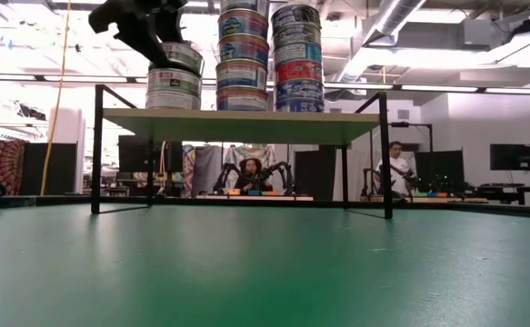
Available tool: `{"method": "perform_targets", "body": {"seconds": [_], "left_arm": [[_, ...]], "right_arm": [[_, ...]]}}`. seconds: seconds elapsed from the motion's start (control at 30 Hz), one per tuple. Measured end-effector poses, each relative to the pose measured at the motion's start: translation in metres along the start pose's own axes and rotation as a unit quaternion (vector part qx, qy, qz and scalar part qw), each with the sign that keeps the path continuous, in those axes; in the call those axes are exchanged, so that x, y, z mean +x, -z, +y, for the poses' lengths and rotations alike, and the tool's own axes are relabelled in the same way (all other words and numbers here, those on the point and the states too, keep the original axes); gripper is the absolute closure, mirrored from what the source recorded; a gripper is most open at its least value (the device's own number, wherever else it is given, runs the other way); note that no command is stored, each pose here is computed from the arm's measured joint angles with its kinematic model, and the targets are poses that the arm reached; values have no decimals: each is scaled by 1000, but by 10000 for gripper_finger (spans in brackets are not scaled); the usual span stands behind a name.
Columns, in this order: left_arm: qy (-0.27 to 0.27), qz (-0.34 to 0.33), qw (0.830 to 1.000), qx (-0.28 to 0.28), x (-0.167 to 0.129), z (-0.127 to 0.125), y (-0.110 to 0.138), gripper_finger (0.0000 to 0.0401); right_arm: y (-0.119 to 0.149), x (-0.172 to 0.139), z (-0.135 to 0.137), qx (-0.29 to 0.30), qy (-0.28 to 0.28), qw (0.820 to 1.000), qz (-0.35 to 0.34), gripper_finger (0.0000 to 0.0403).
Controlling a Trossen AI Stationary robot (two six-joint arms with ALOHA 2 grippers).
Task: Stack canned seafood by type on shelf
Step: Stack the green and white tuna can on top of the green and white tuna cans, then return to Home Position
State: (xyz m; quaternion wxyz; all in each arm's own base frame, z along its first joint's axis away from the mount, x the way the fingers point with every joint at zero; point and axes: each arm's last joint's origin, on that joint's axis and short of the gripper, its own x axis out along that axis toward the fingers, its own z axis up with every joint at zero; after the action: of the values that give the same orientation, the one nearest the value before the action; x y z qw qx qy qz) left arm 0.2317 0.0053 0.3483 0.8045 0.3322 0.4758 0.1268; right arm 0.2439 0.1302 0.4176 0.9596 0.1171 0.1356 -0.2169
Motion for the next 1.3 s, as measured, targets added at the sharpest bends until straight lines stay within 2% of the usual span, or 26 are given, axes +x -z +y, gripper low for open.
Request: {"method": "perform_targets", "body": {"seconds": [0.17, 0.53, 0.63, 0.73, 0.8, 1.03, 1.17, 1.3], "left_arm": [[-14, 5, 1000, 2, 0, 1, 0, 134], [19, -14, 999, -30, -12, 10, -2, 134], [29, -31, 998, -56, -19, 16, -5, 134], [55, -70, 990, -113, -33, 23, -11, 134], [86, -97, 979, -156, -41, 25, -15, 134], [166, -151, 934, -276, -58, 10, -23, 141], [192, -229, 898, -324, -79, -3, -16, 158], [223, -278, 854, -378, -84, -20, -1, 174]], "right_arm": [[0, 0, 0, -2, 1, 1000, 1, 82], [0, 0, 0, -4, 1, 1000, 1, 82], [0, 0, 0, -4, 0, 1000, 1, 82], [1, 0, 0, 3, -13, 1000, 11, 82], [2, 0, 1, 6, -30, 999, 28, 83], [31, -3, -16, 22, -13, 998, 57, 102], [46, -11, -28, 40, -32, 998, 49, 110], [61, -18, -43, 51, -52, 996, 43, 111]]}}
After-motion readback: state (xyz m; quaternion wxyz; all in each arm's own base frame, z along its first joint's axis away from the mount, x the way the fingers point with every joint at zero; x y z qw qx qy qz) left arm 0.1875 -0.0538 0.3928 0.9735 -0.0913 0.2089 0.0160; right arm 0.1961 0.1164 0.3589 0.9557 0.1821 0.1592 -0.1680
